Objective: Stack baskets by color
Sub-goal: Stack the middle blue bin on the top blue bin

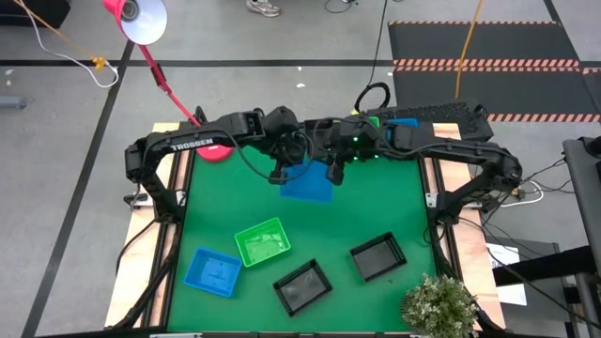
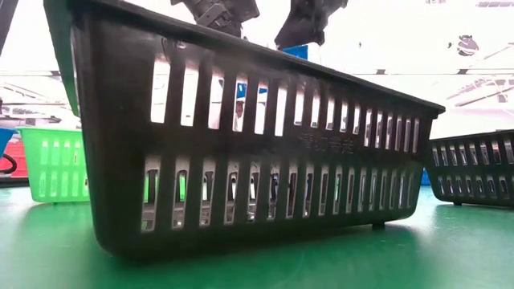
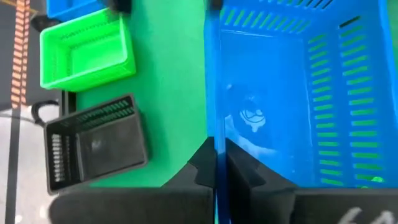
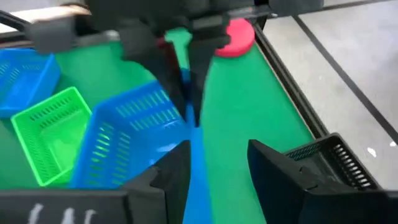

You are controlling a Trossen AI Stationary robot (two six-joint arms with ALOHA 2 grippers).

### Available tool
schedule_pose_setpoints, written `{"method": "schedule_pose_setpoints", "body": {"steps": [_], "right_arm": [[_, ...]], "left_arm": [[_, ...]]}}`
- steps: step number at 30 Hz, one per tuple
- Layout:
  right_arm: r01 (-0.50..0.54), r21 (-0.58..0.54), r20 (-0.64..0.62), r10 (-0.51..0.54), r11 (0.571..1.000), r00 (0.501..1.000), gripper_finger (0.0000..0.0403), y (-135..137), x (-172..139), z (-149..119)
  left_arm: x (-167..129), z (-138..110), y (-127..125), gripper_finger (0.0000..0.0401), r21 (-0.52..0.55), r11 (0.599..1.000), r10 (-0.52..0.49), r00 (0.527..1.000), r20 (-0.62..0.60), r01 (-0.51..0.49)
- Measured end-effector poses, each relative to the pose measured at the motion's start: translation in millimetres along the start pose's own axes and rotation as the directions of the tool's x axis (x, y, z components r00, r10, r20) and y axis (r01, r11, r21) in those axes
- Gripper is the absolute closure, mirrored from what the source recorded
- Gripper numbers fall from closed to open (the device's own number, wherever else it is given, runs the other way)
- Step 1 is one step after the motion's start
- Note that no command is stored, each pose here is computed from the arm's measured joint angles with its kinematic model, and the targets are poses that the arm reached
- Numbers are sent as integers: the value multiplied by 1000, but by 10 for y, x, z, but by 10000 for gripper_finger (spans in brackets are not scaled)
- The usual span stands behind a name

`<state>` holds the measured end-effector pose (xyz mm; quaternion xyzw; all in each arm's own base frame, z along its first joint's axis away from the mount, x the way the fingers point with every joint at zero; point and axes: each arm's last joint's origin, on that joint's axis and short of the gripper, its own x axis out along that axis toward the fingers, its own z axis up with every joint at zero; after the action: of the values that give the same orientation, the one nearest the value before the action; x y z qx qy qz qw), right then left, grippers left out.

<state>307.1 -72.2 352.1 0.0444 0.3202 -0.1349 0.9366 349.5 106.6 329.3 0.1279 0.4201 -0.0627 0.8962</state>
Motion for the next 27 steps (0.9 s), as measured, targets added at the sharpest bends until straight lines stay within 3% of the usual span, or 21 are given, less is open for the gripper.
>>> {"method": "schedule_pose_setpoints", "body": {"steps": [6, 14, 21, 27], "right_arm": [[-19, -9, -57, 19, 1000, 998, 262, -16, 111, -50], [-35, -26, -82, 33, 999, 996, 313, -60, 122, -73], [-43, -37, -98, 39, 998, 994, 358, -94, 122, -88], [-73, -37, -143, 67, 997, 987, 366, -98, 156, -132]], "left_arm": [[-2, 0, 15, 384, 26, 1000, 7, 1000, 6, -7], [-3, -8, 34, 394, 3, 1000, 14, 1000, 4, -14], [0, 1, 40, 379, -14, 1000, 20, 1000, 13, -20], [-2, 39, 59, 394, -9, 999, 37, 998, 53, -36]]}}
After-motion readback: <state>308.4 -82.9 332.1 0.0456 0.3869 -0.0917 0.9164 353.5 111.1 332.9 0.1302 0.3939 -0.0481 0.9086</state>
